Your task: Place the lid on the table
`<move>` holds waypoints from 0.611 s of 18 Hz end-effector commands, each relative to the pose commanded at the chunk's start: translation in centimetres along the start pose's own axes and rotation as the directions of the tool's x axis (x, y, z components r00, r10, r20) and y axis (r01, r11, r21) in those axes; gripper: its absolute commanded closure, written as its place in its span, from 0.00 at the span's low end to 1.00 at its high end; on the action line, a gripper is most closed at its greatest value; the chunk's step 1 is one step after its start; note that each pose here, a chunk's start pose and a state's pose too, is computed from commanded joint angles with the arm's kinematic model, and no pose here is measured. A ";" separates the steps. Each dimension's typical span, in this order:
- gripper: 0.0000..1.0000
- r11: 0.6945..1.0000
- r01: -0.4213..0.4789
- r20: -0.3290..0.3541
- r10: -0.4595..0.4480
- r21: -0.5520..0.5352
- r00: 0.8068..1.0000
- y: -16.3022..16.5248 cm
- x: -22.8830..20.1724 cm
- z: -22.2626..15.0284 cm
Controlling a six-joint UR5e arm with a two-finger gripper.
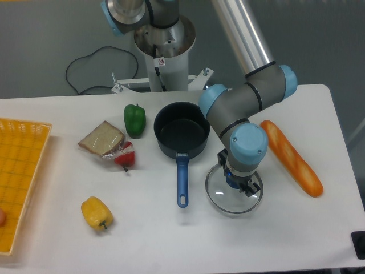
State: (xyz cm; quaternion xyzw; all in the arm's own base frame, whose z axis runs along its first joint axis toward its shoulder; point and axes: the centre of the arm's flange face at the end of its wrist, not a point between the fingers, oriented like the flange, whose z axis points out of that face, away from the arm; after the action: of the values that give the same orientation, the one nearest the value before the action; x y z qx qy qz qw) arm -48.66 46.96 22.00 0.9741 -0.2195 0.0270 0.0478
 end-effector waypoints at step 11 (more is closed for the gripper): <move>0.40 1.000 -0.003 -0.001 0.003 0.000 1.000 -0.1 0.0 0.1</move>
State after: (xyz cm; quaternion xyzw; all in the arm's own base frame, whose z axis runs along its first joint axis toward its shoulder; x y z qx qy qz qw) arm -48.59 47.04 21.89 0.9737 -0.2210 0.0278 0.0481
